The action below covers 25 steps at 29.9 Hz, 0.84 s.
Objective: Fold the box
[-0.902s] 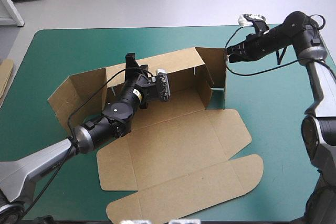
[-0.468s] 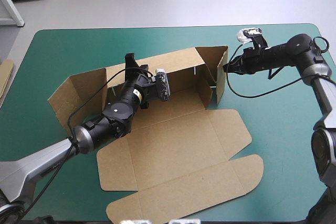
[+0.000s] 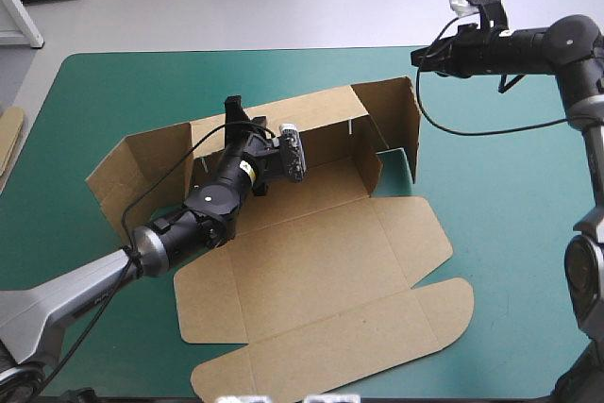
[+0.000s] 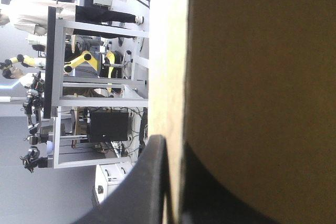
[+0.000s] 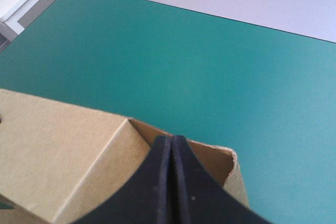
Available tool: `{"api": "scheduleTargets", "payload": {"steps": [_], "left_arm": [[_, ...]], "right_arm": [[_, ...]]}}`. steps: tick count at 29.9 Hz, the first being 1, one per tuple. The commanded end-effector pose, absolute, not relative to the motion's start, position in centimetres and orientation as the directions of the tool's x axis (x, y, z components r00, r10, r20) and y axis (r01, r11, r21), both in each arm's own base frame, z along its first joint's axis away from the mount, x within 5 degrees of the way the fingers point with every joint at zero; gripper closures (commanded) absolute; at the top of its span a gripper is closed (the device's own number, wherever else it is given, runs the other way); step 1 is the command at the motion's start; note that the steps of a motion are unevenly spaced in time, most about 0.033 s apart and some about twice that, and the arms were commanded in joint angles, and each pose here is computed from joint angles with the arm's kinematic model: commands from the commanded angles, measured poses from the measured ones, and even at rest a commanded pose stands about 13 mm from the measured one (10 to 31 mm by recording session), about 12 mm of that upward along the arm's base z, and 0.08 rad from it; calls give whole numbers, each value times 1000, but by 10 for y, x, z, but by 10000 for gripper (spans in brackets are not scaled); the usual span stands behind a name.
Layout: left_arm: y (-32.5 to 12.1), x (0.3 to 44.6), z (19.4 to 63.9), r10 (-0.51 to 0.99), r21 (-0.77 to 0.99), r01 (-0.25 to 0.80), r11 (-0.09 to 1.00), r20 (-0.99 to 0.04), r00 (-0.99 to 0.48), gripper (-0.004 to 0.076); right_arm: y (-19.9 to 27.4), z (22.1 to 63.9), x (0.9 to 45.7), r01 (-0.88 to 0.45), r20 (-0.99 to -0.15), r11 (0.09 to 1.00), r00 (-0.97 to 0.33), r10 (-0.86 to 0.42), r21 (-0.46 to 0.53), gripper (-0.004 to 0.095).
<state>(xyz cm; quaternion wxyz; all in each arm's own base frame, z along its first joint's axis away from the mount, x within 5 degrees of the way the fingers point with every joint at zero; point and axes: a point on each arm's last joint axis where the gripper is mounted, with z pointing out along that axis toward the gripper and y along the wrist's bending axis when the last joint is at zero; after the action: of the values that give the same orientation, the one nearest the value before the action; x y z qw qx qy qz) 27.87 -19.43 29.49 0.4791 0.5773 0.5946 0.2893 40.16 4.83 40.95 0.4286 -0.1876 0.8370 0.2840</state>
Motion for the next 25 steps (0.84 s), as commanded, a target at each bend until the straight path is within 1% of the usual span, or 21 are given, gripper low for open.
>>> {"api": "scheduleTargets", "payload": {"steps": [1, 4, 7, 10, 16, 20, 25], "left_arm": [[-193, 275, 302, 940, 867, 426, 258, -328, 98, 733], [-193, 276, 302, 940, 867, 425, 259, -327, 96, 733], [-193, 276, 302, 940, 867, 425, 259, -327, 96, 733], [-193, 276, 302, 940, 867, 425, 259, -327, 96, 733], [-193, 275, 302, 940, 866, 426, 260, -329, 95, 733], [-193, 275, 302, 939, 866, 427, 260, -330, 97, 733], [-193, 275, 302, 939, 866, 427, 260, -330, 97, 733]], "right_arm": [[49, 436, 407, -563, -852, 760, -524, -23, 326, 923], [50, 423, 428, -557, -818, 744, -575, -26, 368, 923], [50, 417, 445, -541, -803, 747, -596, -16, 387, 923], [57, 411, 456, -543, -793, 748, -608, -36, 382, 923], [73, 403, 463, -565, -800, 739, -598, -60, 367, 923], [74, 391, 463, -566, -757, 726, -646, -96, 391, 923], [70, 386, 463, -521, -721, 768, -683, -115, 371, 924]]}}
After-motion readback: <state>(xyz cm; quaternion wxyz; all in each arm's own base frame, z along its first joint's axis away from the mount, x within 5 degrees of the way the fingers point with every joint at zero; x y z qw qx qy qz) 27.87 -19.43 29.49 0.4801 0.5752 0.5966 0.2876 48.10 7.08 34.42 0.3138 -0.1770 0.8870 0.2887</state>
